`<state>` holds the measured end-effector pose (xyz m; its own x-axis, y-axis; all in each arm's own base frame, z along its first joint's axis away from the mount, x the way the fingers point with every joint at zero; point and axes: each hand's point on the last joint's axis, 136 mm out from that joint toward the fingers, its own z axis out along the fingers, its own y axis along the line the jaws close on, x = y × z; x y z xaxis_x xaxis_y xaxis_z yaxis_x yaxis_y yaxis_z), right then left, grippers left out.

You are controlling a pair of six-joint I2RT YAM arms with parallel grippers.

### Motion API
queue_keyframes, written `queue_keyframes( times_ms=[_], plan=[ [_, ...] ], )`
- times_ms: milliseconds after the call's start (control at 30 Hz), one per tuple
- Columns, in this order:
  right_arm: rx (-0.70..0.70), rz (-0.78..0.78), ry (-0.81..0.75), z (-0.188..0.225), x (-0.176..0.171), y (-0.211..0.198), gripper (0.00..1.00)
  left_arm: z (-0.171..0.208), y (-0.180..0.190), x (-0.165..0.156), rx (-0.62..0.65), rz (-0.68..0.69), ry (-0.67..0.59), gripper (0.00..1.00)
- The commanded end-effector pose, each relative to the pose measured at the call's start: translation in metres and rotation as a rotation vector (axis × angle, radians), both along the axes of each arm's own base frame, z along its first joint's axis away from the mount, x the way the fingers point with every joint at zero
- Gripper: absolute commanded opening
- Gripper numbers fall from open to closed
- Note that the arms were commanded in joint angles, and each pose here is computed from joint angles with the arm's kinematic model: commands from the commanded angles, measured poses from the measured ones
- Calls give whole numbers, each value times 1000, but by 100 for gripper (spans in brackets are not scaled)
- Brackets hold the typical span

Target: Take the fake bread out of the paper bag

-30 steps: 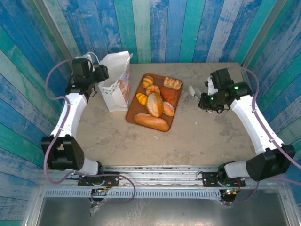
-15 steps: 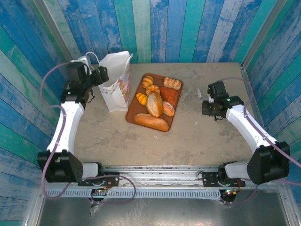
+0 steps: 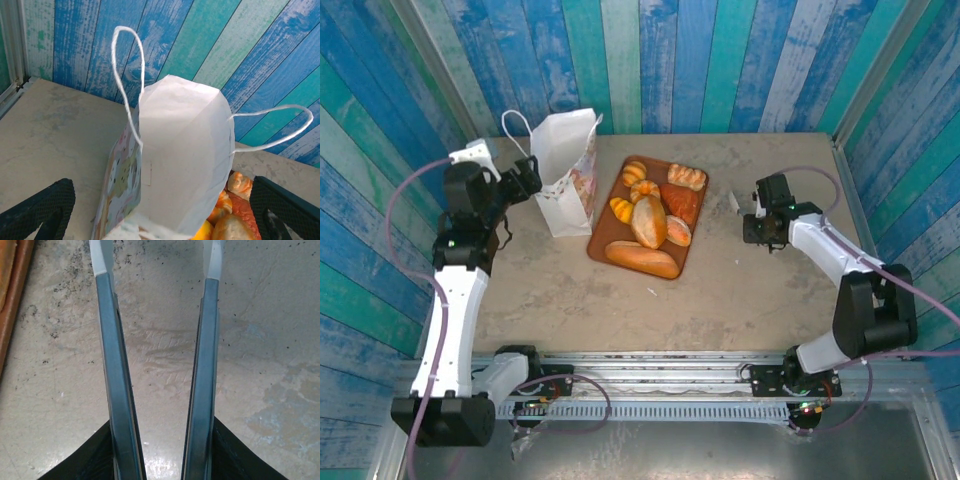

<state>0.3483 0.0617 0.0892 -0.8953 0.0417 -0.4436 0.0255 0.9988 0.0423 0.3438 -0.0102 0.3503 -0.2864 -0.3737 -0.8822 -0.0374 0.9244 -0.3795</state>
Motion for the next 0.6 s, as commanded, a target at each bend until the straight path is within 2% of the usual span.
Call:
queue_keyframes(
  times_ms=[0, 233, 567],
  plan=[
    [1, 11, 5, -9, 4, -1, 45, -1, 7, -19, -19, 46, -16, 94],
    [13, 14, 71, -30, -3, 0, 46, -14, 17, -46, -12, 108, -4, 94],
    [13, 0, 137, -49, -18, -4, 48, -56, 27, -60, -32, 178, 65, 94]
  ],
)
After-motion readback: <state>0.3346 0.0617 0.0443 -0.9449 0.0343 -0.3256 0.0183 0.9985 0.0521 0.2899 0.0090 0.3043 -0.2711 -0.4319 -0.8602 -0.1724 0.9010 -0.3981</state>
